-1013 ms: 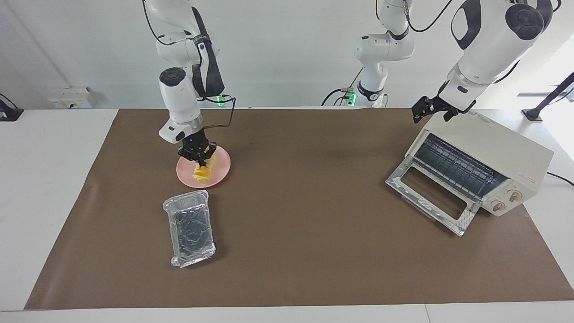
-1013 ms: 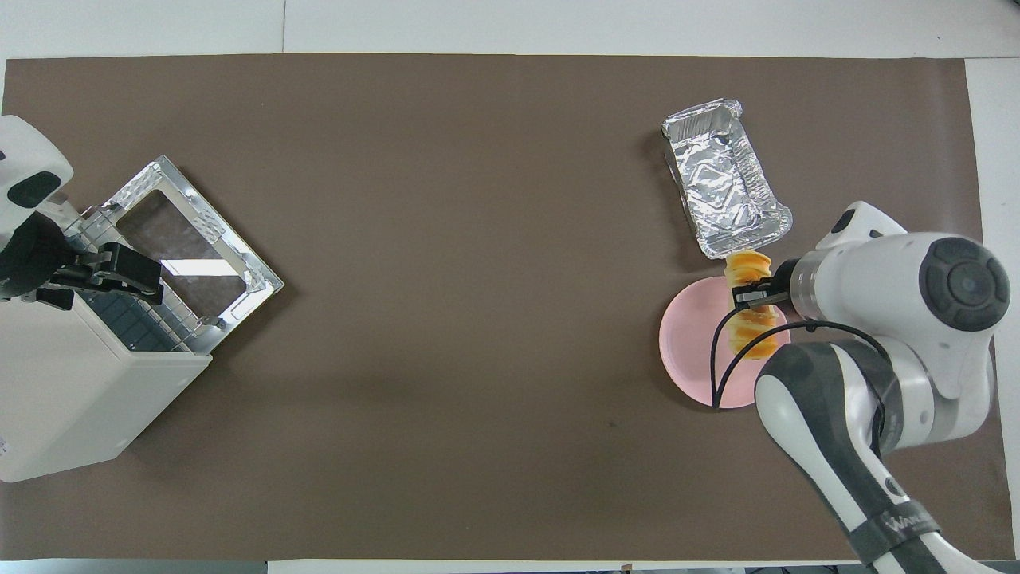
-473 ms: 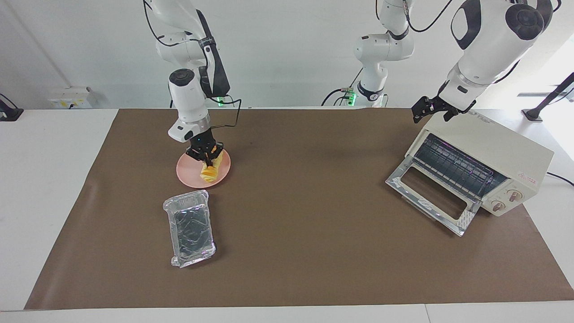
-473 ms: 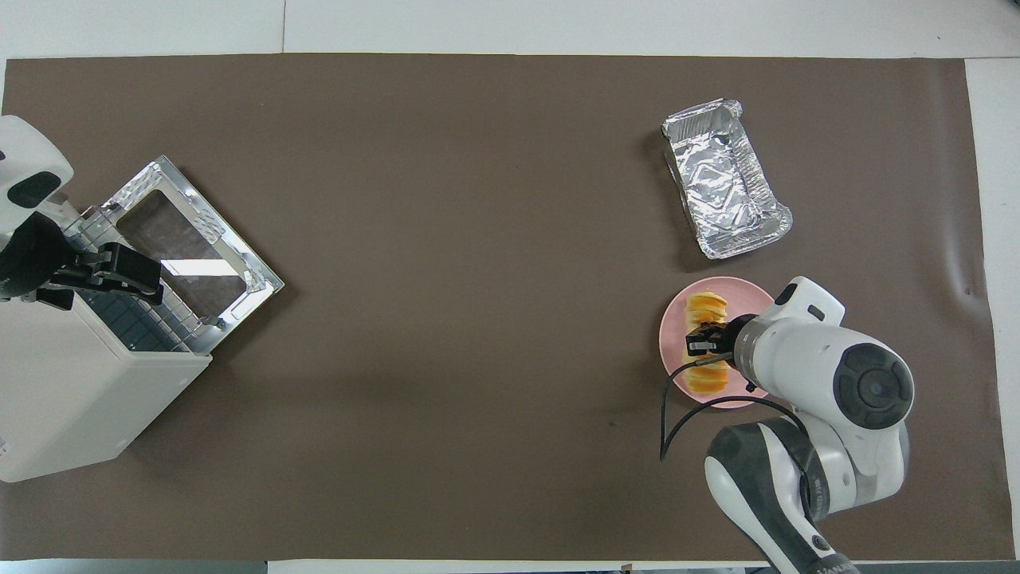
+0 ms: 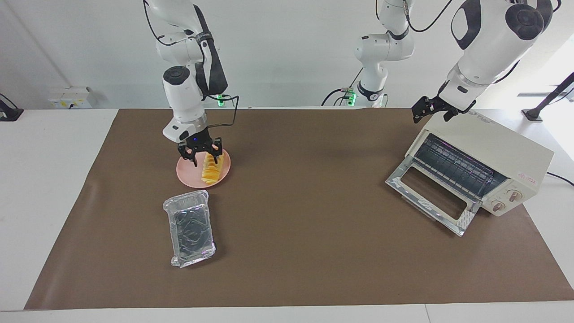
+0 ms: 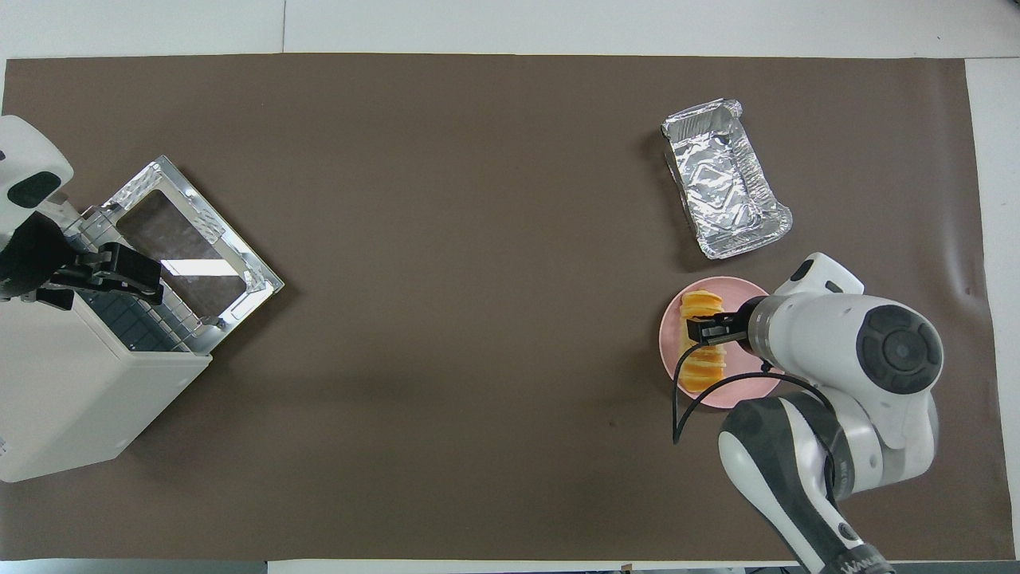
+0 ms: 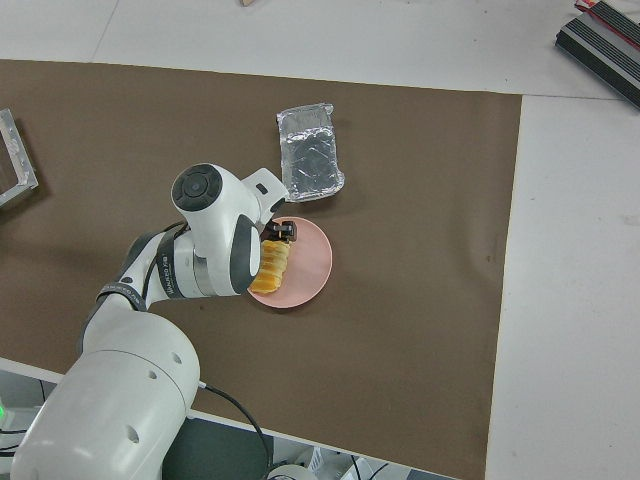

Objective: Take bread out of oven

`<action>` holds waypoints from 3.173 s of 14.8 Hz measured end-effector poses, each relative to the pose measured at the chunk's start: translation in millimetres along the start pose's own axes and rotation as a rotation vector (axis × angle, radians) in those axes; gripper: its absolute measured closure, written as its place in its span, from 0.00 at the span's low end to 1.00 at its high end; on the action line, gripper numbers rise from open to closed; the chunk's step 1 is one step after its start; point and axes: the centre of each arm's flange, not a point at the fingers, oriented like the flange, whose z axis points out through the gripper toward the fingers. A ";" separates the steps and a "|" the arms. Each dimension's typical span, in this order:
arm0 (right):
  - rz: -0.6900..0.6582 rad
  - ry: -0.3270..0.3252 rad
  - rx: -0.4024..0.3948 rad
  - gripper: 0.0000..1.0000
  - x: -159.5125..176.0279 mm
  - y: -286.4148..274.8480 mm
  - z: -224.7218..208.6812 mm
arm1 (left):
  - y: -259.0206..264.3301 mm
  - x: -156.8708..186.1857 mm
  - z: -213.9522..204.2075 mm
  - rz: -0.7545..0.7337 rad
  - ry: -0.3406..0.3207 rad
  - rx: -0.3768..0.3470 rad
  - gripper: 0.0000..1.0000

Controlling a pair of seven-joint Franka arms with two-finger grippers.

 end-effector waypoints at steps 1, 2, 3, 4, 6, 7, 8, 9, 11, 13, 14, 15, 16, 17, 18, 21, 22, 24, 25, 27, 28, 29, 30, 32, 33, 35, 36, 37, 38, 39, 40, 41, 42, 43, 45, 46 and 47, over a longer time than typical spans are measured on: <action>0.005 -0.005 -0.002 0.04 13.3 8.3 -20.4 | 0.0 0.0 0.0 0.000 0.000 0.000 0.00; -0.001 -0.001 -0.004 0.00 25.7 18.7 -41.3 | 0.0 0.0 0.0 0.000 0.000 0.000 0.00; -0.014 0.007 -0.007 0.00 36.2 30.4 -60.9 | 0.0 0.0 0.0 0.000 0.000 0.000 0.00; -0.028 0.006 -0.009 0.00 43.5 41.3 -78.0 | 0.0 0.0 0.0 0.000 0.000 0.000 0.00; -0.049 -0.025 -0.011 0.00 52.7 59.5 -112.9 | 0.0 0.0 0.0 0.000 0.000 0.000 0.00; -0.054 -0.049 -0.009 0.00 55.2 67.2 -132.5 | 0.0 0.0 0.0 0.000 0.000 0.000 0.00; -0.055 -0.070 -0.008 0.00 56.9 74.5 -153.7 | 0.0 0.0 0.0 0.000 0.000 0.000 0.00; -0.053 -0.084 -0.008 0.00 57.7 81.1 -174.5 | 0.0 0.0 0.0 0.000 0.000 0.000 0.00; -0.043 -0.111 -0.005 0.00 56.6 90.1 -214.7 | 0.0 0.0 0.0 0.000 0.000 0.000 0.00; -0.035 -0.141 -0.002 0.00 55.3 94.9 -245.2 | 0.0 0.0 0.0 0.000 0.000 0.000 0.00; -0.038 -0.150 0.001 0.00 56.3 98.1 -257.0 | 0.0 0.0 0.0 0.000 0.000 0.000 0.00; -0.049 -0.154 0.003 0.00 58.6 101.8 -264.1 | 0.0 0.0 0.0 0.000 0.000 0.000 0.00; -0.061 -0.155 0.004 0.00 61.7 105.5 -266.7 | 0.0 0.0 0.0 0.000 0.000 0.000 0.00; -0.072 -0.158 0.004 0.00 65.0 108.7 -265.7 | 0.0 0.0 0.0 0.000 0.000 0.000 0.00; -0.082 -0.163 0.005 0.00 68.0 111.8 -262.6 | 0.0 0.0 0.0 0.000 0.000 0.000 0.00; -0.086 -0.169 0.004 0.00 72.3 119.2 -258.0 | 0.0 0.0 0.0 0.000 0.000 0.000 0.00; -0.085 -0.167 0.002 0.00 72.4 119.9 -259.3 | 0.0 0.0 0.0 0.000 0.000 0.000 0.00; -0.085 -0.169 -0.002 0.00 72.0 120.1 -261.1 | 0.0 0.0 0.0 0.000 0.000 0.000 0.00; -0.084 -0.182 -0.001 0.00 71.0 120.6 -261.1 | 0.0 0.0 0.0 0.000 0.000 0.000 0.00; -0.081 -0.198 -0.001 0.00 73.7 122.9 -268.2 | 0.0 0.0 0.0 0.000 0.000 0.000 0.00; -0.080 -0.200 -0.001 0.00 75.9 123.8 -273.2 | 0.0 0.0 0.0 0.000 0.000 0.000 0.00; -0.079 -0.200 0.000 0.00 77.9 124.8 -277.3 | 0.0 0.0 0.0 0.000 0.000 0.000 0.00; -0.078 -0.196 -0.001 0.00 79.5 125.6 -280.3 | 0.0 0.0 0.0 0.000 0.000 0.000 0.00; -0.077 -0.192 -0.002 0.00 80.6 126.2 -281.8 | 0.0 0.0 0.0 0.000 0.000 0.000 0.00; -0.078 -0.191 -0.002 0.00 80.7 125.7 -282.3 | 0.0 0.0 0.0 0.000 0.000 0.000 0.00; -0.080 -0.196 -0.002 0.00 79.9 124.3 -282.8 | 0.0 0.0 0.0 0.000 0.000 0.000 0.00; -0.079 -0.204 -0.001 0.00 78.2 124.6 -282.4 | 0.0 0.0 0.0 0.000 0.000 0.000 0.00; -0.077 -0.209 0.000 0.00 76.7 125.7 -281.1 | 0.0 0.0 0.0 0.000 0.000 0.000 0.00; -0.073 -0.213 0.000 0.00 75.3 127.2 -278.8 | 0.0 0.0 0.0 0.000 0.000 0.000 0.00; -0.071 -0.214 0.000 0.00 73.5 128.2 -276.3 | 0.0 0.0 0.0 0.000 0.000 0.000 0.00; -0.070 -0.208 -0.001 0.00 71.6 128.5 -273.4 | 0.0 0.0 0.0 0.000 0.000 0.000 0.00; -0.071 -0.202 -0.003 0.00 68.8 128.0 -270.4 | 0.0 0.0 0.0 0.000 0.000 0.000 0.00; -0.071 -0.198 -0.003 0.00 65.7 127.9 -268.6 | 0.0 0.0 0.0 0.000 0.000 0.000 0.00; -0.070 -0.192 -0.003 0.00 63.3 128.5 -268.5 | 0.0 0.0 0.0 0.000 0.000 0.000 0.00; -0.067 -0.177 -0.005 0.00 61.9 130.3 -272.7 | 0.0 0.0 0.0 0.000 0.000 0.000 0.00; -0.066 -0.174 -0.005 0.00 61.9 130.6 -273.7 | 0.0 0.0 0.0 0.000 0.000 0.000 0.00; -0.066 -0.173 -0.005 0.00 61.9 130.6 -273.9 | 0.0 0.0 0.0 0.000 0.000 0.000 0.00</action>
